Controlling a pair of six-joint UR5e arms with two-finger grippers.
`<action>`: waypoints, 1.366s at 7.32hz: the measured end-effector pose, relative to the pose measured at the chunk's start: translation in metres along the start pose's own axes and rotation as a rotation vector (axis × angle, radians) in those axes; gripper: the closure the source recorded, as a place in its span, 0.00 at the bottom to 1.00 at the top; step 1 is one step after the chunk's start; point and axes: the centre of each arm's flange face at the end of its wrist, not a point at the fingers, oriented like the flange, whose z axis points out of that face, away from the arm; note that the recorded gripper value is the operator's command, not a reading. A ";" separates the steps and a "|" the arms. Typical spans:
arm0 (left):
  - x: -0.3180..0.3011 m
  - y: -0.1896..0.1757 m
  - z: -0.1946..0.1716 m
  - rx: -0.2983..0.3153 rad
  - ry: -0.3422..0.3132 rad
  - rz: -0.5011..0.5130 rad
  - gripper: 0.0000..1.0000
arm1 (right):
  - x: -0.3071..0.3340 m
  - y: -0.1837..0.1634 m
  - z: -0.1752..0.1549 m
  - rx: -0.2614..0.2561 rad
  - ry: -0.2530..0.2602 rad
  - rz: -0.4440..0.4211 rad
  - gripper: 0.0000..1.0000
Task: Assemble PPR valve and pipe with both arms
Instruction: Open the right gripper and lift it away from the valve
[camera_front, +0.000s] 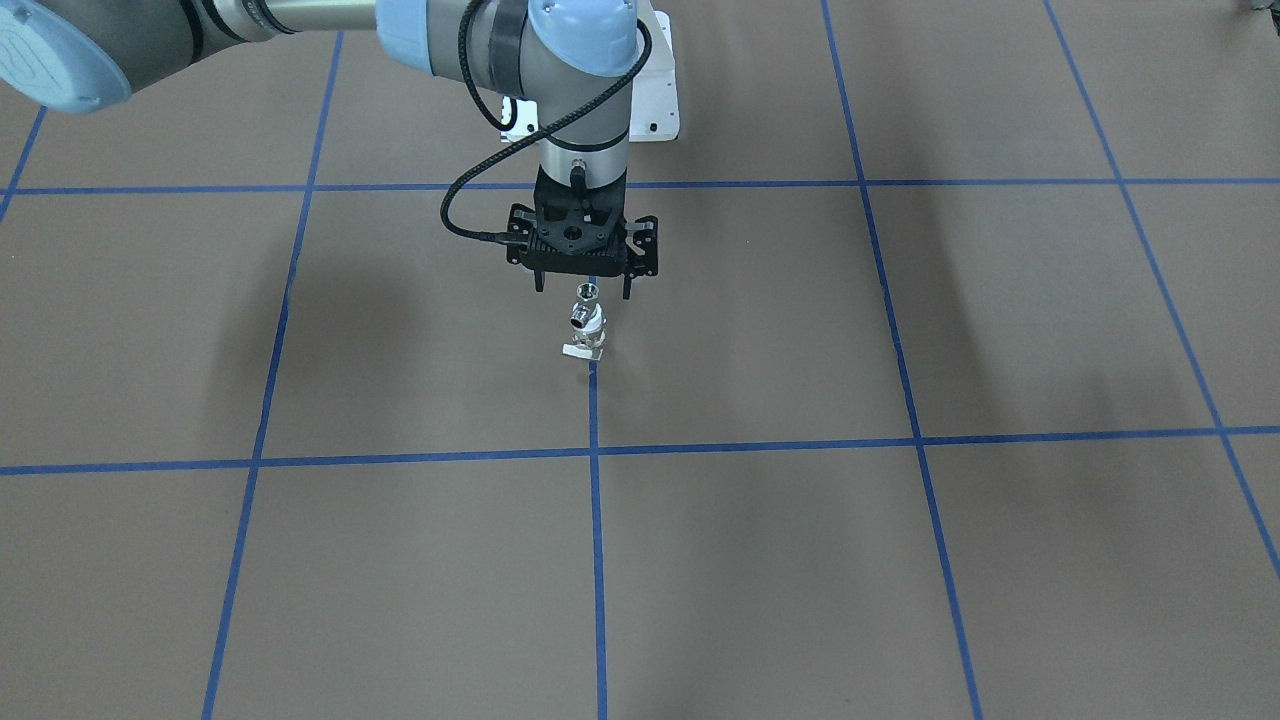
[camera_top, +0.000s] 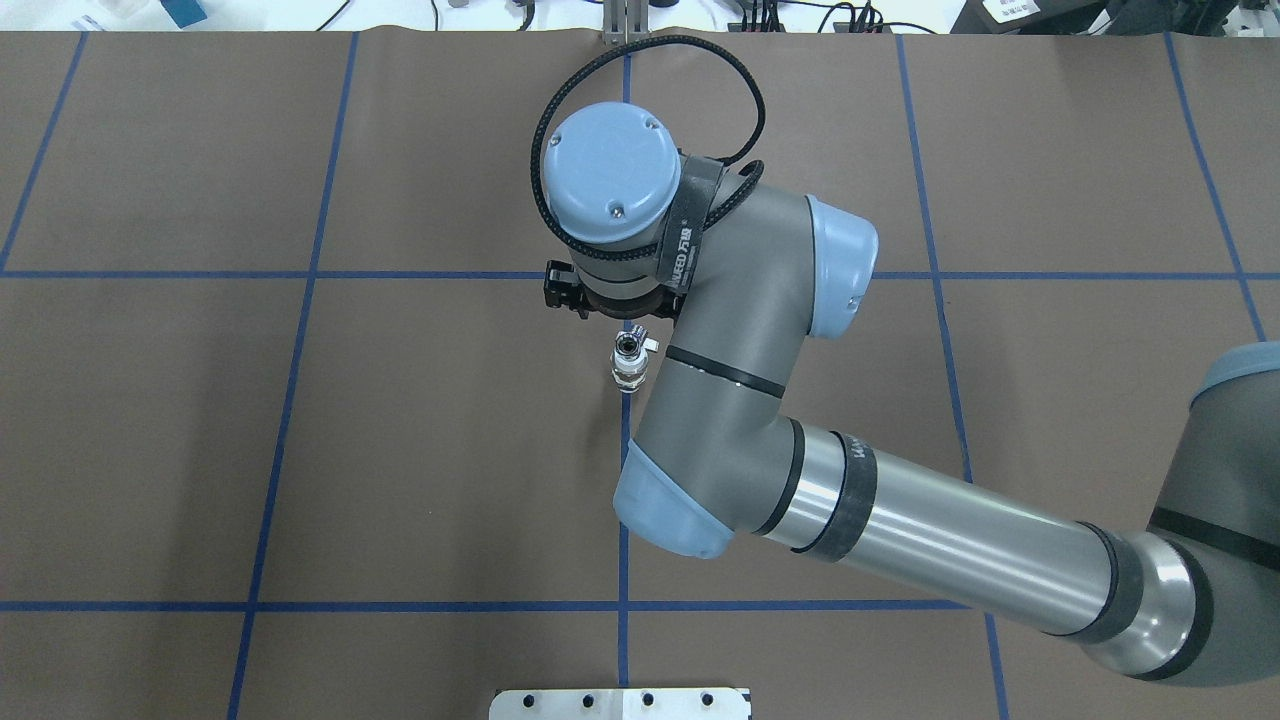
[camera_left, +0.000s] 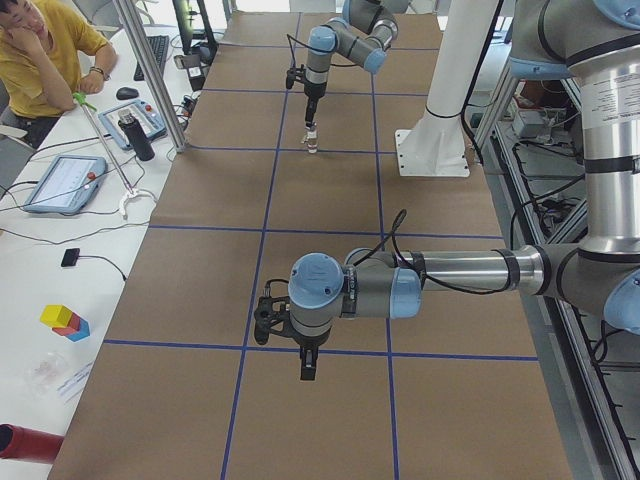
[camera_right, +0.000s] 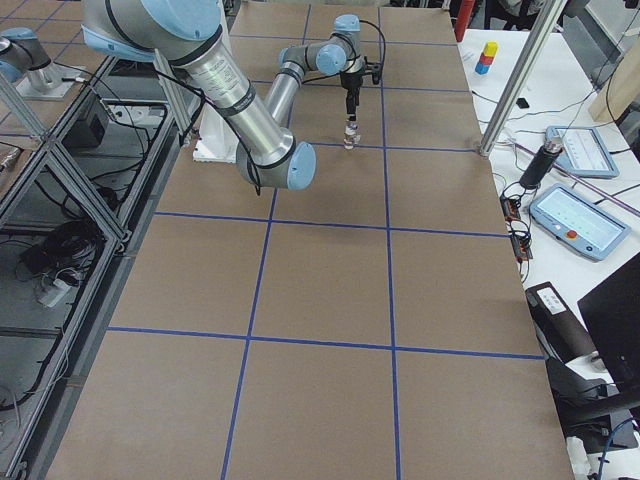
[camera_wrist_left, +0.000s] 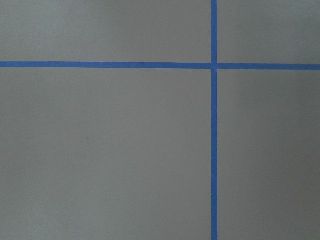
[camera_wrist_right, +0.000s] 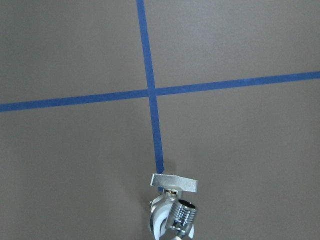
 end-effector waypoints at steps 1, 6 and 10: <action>-0.002 0.004 0.002 -0.005 0.000 -0.006 0.00 | 0.016 -0.026 -0.017 -0.010 -0.023 -0.008 0.01; -0.002 0.005 0.001 -0.005 -0.003 -0.017 0.00 | 0.242 -0.179 -0.056 -0.030 -0.007 -0.230 0.00; 0.037 -0.035 0.005 -0.010 -0.077 -0.023 0.00 | 0.484 -0.179 -0.043 -0.104 0.071 -0.407 0.00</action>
